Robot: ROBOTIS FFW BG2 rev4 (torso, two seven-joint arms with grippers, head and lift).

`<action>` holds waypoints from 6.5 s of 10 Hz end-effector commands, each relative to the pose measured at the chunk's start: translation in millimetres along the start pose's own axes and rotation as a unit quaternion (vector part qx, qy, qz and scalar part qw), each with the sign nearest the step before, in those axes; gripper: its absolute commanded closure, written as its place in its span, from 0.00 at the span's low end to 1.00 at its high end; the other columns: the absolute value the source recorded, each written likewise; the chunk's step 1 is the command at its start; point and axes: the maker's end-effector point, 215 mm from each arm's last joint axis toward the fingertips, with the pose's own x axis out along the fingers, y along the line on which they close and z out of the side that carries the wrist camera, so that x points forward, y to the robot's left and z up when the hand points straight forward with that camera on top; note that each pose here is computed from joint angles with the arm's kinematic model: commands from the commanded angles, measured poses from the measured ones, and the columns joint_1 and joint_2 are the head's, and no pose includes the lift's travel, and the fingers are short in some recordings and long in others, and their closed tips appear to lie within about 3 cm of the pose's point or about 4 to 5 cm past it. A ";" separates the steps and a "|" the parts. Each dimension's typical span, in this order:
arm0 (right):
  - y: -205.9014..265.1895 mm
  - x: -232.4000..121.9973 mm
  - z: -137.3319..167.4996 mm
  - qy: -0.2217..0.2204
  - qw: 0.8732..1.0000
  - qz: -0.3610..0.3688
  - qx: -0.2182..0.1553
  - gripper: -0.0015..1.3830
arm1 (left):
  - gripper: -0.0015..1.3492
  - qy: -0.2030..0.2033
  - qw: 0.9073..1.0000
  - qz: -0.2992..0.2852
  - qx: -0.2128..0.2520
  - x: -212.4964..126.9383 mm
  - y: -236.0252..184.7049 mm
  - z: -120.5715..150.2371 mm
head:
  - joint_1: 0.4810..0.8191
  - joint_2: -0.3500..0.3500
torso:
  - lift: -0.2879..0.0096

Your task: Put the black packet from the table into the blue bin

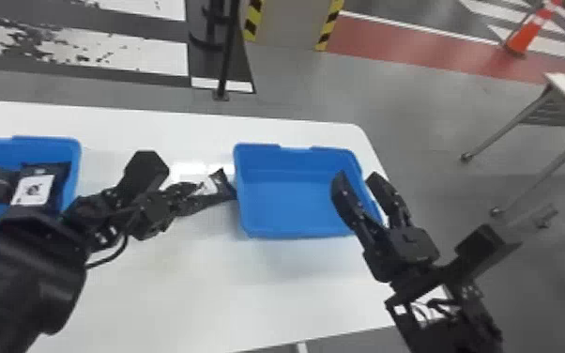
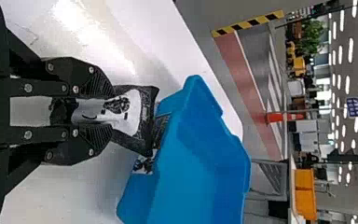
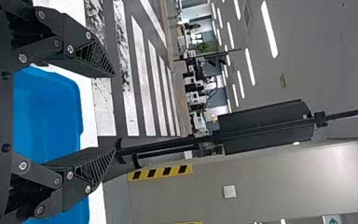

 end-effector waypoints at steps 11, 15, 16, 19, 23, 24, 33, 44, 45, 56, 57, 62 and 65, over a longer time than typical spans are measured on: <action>1.2 -0.8 3.1 -0.002 1.000 0.000 0.001 0.36 | 0.90 0.088 0.950 0.297 0.044 -291.7 229.5 -72.1 | 0.63 0.55 | 0.60; 1.2 -1.5 3.2 -0.003 1.000 0.000 0.003 0.36 | 0.07 0.095 0.950 0.298 -0.015 -314.1 194.7 -91.9 | 0.63 0.64 | 0.60; 1.3 -1.5 3.3 -0.003 1.000 0.000 0.004 0.36 | 0.08 0.093 0.947 0.307 -0.030 -327.2 191.8 -97.7 | 0.63 0.64 | 0.60; 2.8 -2.5 6.4 -0.005 1.000 0.002 0.002 0.36 | 0.12 0.035 0.933 0.357 -0.040 -393.7 178.2 -68.8 | 0.63 0.70 | 0.60; 3.4 -7.7 8.3 -0.004 1.000 0.001 0.002 0.36 | 0.12 -0.083 0.904 0.414 -0.060 -447.6 138.6 -11.5 | 0.63 0.76 | 0.60; 2.2 -10.7 6.8 0.000 1.000 0.000 0.001 0.36 | 0.12 -0.118 0.899 0.414 -0.082 -442.8 121.2 0.1 | 0.63 0.76 | 0.60; 0.5 -20.3 6.3 0.006 1.000 -0.004 -0.002 0.36 | 0.12 -0.187 0.866 0.439 -0.148 -441.1 80.4 34.2 | 0.63 0.61 | 0.60; 0.6 -17.6 7.8 0.003 1.000 -0.003 -0.003 0.36 | 0.12 -0.197 0.870 0.421 -0.165 -426.3 80.5 39.2 | 0.63 0.58 | 0.60; 0.5 -17.6 6.9 0.004 1.000 -0.004 -0.004 0.36 | 0.12 -0.196 0.871 0.419 -0.168 -424.5 80.4 38.0 | 0.63 0.58 | 0.60; -0.4 -17.2 7.5 0.003 1.000 -0.004 -0.005 0.36 | 0.12 -0.201 0.873 0.404 -0.185 -412.8 76.5 36.0 | 0.63 0.56 | 0.60; -0.5 -17.2 6.7 0.005 1.000 -0.004 -0.005 0.36 | 0.12 -0.201 0.873 0.404 -0.186 -412.8 76.5 36.1 | 0.63 0.56 | 0.60; -0.5 -17.2 7.4 0.003 1.000 -0.004 -0.006 0.36 | 0.12 -0.205 0.872 0.403 -0.187 -412.8 76.3 38.0 | 0.63 0.55 | 0.60; -0.7 -16.5 8.3 0.002 1.000 -0.004 -0.006 0.36 | 0.12 -0.206 0.873 0.401 -0.188 -411.0 75.9 39.0 | 0.63 0.55 | 0.60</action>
